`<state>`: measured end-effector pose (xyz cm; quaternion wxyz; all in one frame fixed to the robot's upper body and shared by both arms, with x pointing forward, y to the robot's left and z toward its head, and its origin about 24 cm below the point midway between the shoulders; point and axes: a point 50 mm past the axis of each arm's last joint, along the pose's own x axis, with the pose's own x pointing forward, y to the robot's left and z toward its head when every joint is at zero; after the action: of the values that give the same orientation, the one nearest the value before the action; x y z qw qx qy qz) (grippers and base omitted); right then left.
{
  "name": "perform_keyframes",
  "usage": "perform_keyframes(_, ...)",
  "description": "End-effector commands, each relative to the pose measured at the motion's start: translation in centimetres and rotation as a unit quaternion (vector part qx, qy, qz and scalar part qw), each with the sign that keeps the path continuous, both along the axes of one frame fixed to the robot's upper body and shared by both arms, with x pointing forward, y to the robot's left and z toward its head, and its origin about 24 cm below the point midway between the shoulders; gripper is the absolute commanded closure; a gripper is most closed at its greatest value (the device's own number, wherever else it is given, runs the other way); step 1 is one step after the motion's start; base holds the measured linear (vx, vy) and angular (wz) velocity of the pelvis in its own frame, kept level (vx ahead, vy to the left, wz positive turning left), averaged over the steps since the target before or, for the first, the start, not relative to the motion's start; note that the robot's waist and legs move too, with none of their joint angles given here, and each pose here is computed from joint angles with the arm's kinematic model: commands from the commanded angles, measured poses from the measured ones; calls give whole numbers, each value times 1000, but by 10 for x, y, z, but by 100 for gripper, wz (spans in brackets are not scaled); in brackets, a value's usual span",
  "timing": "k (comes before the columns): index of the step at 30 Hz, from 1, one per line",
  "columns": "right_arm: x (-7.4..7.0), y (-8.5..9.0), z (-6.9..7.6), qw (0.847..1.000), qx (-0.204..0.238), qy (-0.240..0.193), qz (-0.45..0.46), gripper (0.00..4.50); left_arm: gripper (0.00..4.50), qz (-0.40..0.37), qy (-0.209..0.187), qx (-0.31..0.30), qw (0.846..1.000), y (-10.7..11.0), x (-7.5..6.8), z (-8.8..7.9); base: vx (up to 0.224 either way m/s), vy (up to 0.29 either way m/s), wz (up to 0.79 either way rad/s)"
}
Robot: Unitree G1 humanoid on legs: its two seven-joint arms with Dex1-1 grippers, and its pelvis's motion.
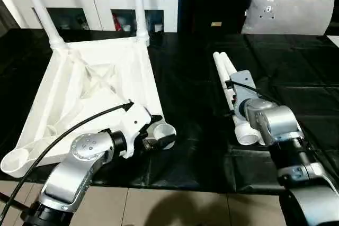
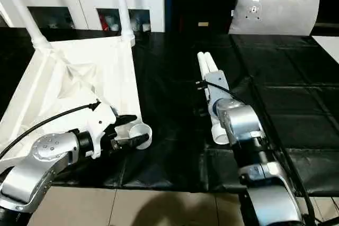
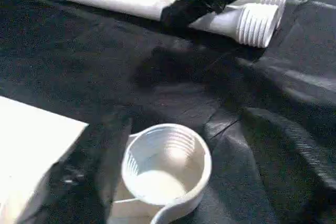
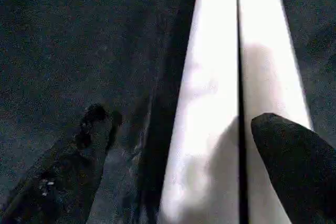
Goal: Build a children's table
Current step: Pick table leg
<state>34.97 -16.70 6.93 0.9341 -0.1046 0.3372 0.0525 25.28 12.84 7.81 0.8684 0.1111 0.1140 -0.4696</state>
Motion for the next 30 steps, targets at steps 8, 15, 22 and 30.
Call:
perform_keyframes(8, -4, 5, -8, 993, 98, 68, -1, 0, 3, -14, -2, 7, 1000, -2, -3, 3, 0, 0, 0)
perform_keyframes(15, -9, 2, -14, 987, 119, 105, 5, 49, 0, -16, 5, 7, 1000, -2, -4, -2, 0, 0, 0)
perform_keyframes(22, -11, 2, -16, 985, 118, 121, 15, 122, 0, -17, 10, 8, 1000, -1, -3, -4, 0, 0, 0)
perform_keyframes(30, -15, 2, -22, 984, 120, 132, 19, 190, 0, -14, 16, 8, 1000, 0, -4, -8, 0, 0, 0)
